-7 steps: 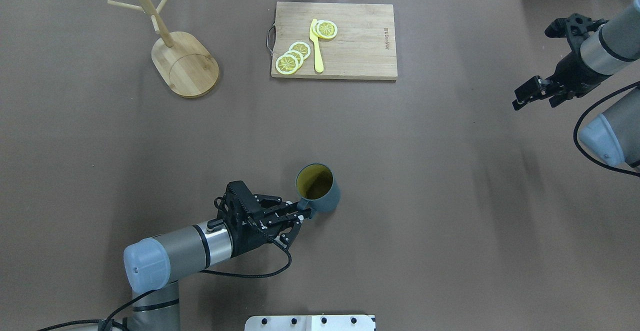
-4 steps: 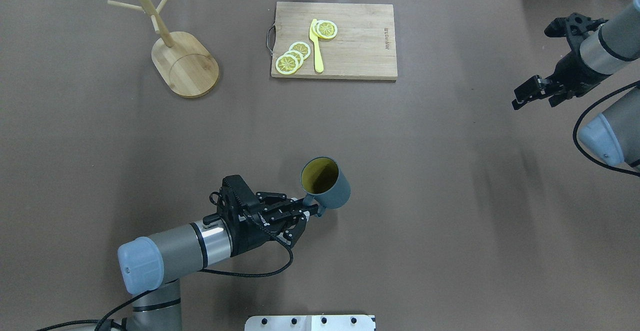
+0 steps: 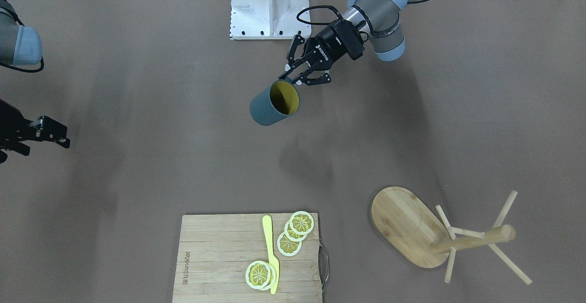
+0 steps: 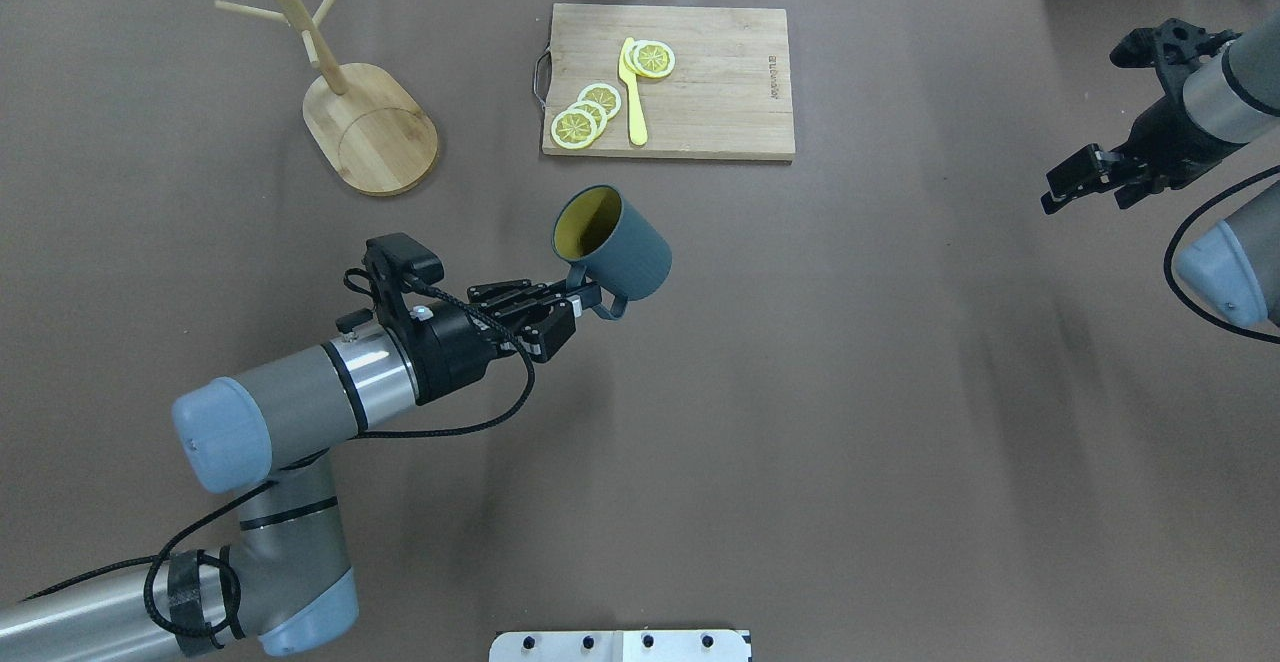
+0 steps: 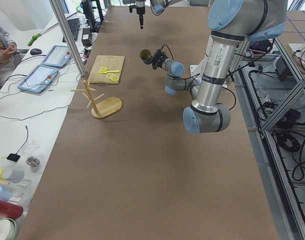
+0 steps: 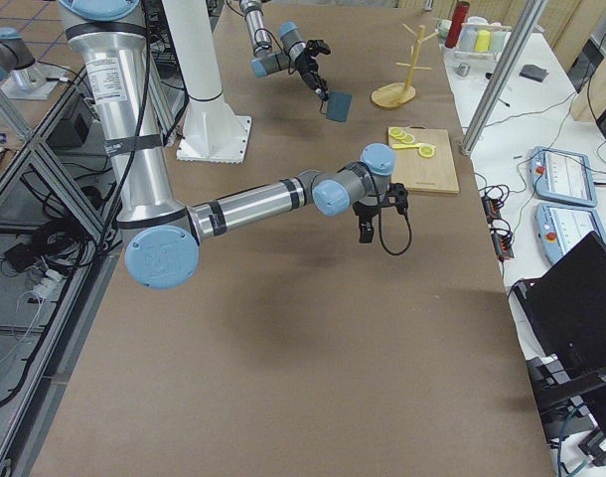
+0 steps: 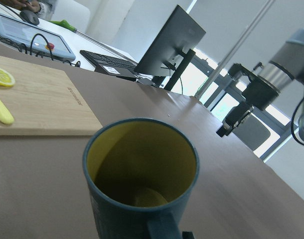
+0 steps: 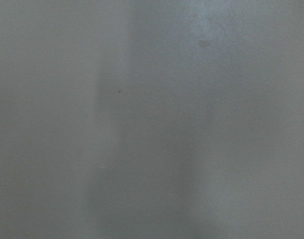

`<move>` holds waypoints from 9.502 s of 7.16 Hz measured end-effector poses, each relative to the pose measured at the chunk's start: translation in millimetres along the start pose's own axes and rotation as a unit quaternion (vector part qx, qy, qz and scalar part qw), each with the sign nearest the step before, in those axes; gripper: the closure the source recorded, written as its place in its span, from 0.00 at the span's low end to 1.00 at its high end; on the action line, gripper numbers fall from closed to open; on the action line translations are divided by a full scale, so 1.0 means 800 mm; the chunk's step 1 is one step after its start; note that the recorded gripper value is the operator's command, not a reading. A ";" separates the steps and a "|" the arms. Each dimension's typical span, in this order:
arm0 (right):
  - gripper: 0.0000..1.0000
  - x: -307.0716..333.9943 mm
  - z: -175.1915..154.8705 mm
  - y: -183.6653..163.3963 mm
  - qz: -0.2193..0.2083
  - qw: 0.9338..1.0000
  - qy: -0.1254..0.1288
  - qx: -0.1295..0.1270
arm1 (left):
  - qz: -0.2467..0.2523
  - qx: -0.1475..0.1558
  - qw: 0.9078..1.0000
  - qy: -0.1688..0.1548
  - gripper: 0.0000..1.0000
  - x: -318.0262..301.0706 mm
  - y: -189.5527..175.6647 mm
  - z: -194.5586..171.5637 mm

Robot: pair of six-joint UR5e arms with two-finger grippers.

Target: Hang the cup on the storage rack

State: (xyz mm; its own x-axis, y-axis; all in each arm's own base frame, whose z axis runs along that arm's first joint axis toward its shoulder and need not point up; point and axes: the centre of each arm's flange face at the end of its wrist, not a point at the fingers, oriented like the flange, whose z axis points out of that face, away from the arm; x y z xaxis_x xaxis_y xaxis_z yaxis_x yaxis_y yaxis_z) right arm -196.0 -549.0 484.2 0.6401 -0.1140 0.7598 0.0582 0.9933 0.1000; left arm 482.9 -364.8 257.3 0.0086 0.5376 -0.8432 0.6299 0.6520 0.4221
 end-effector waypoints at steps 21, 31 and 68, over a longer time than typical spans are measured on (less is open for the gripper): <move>0.00 0.012 -0.020 -0.003 0.009 1.000 0.002 0.016 | -0.678 0.173 0.704 0.126 1.00 -0.294 -0.297 -0.076; 0.00 0.003 -0.028 -0.005 0.008 1.000 0.000 0.022 | -0.722 0.165 0.661 0.121 1.00 -0.343 -0.269 -0.113; 0.00 0.026 -0.024 -0.002 0.022 0.999 0.012 0.022 | -0.031 -0.230 0.898 -0.374 0.03 -0.502 -0.422 -0.545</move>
State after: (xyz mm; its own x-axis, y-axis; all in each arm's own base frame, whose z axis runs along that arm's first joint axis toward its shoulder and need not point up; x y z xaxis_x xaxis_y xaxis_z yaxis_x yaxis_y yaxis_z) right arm -168.5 -552.6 487.4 0.6599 -0.0691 0.7482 -0.0032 0.9955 0.0948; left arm -72.0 -568.0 598.9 0.6118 0.0947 -0.7853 0.2610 0.9130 0.3135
